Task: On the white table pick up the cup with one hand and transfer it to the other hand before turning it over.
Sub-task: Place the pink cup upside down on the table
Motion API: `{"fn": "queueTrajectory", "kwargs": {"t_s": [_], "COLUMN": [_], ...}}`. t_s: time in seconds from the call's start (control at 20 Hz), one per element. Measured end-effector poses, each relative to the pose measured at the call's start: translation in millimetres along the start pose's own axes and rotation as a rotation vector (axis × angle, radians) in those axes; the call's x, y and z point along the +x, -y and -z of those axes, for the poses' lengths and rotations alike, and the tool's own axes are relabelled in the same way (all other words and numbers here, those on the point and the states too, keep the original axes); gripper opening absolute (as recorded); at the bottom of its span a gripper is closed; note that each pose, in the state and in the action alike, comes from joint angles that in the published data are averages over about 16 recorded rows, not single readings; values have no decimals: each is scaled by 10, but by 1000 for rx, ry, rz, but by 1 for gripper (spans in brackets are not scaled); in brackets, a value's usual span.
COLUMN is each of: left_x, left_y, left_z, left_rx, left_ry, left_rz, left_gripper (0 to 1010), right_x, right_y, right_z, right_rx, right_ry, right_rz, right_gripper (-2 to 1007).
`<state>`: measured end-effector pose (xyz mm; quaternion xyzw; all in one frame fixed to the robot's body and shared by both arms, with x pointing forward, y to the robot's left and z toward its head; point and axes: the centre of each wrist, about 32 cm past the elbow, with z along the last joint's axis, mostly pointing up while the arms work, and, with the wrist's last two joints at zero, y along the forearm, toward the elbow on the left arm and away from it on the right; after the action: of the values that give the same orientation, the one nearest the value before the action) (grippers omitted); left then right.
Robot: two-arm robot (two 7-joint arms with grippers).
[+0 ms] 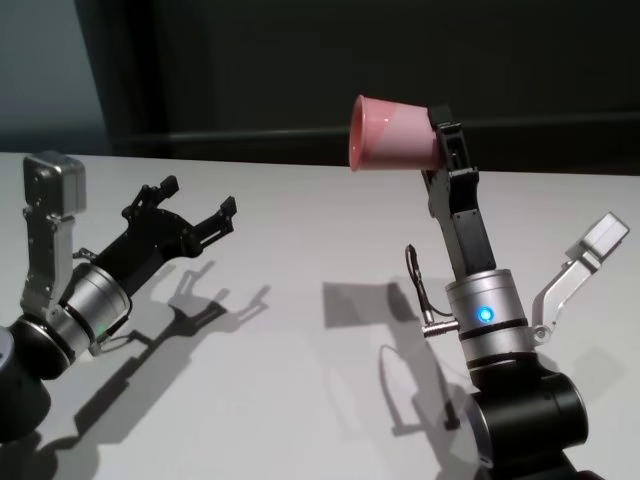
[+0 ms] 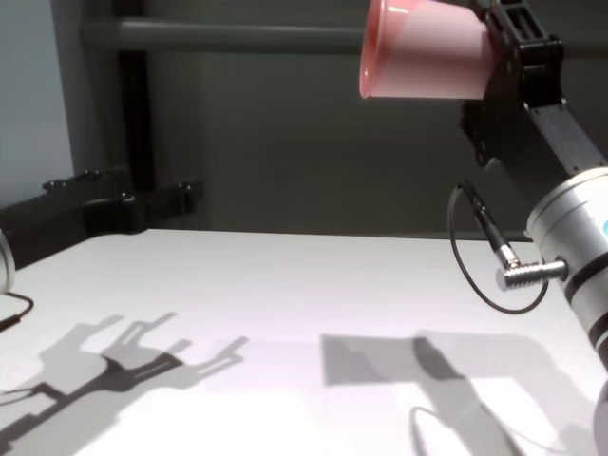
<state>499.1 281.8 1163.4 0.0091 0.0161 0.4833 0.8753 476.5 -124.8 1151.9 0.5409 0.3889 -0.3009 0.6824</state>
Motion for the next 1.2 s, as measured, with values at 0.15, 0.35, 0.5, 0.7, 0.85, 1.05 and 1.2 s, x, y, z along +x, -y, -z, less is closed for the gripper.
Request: {"fn": "queueTrajectory", "kwargs": {"t_s": [0.15,0.35,0.5,0.7,0.85,1.05,1.2], "left_x": [-40,-75,-94,-110,-113,-111,-109], "left_y": [-25,-48,-59,-65,-66,-63,-60], "left_z": [83,161,198,223,226,221,216], "left_rx": [8,18,24,29,30,29,29], "left_ry": [-7,-13,-16,-17,-18,-18,-17], "left_rz": [-23,-42,-51,-56,-57,-56,-55], "left_gripper": [1001,1001,1001,1001,1001,1001,1001], "right_x": [0,0,0,0,0,0,-3], "right_y": [0,0,0,0,0,1,1], "right_z": [0,0,0,0,0,-1,-10], "right_rx": [0,0,0,0,0,0,2], "right_ry": [0,0,0,0,0,1,6], "right_rz": [0,0,0,0,0,1,2], "right_gripper": [737,737,737,737,737,737,737]}}
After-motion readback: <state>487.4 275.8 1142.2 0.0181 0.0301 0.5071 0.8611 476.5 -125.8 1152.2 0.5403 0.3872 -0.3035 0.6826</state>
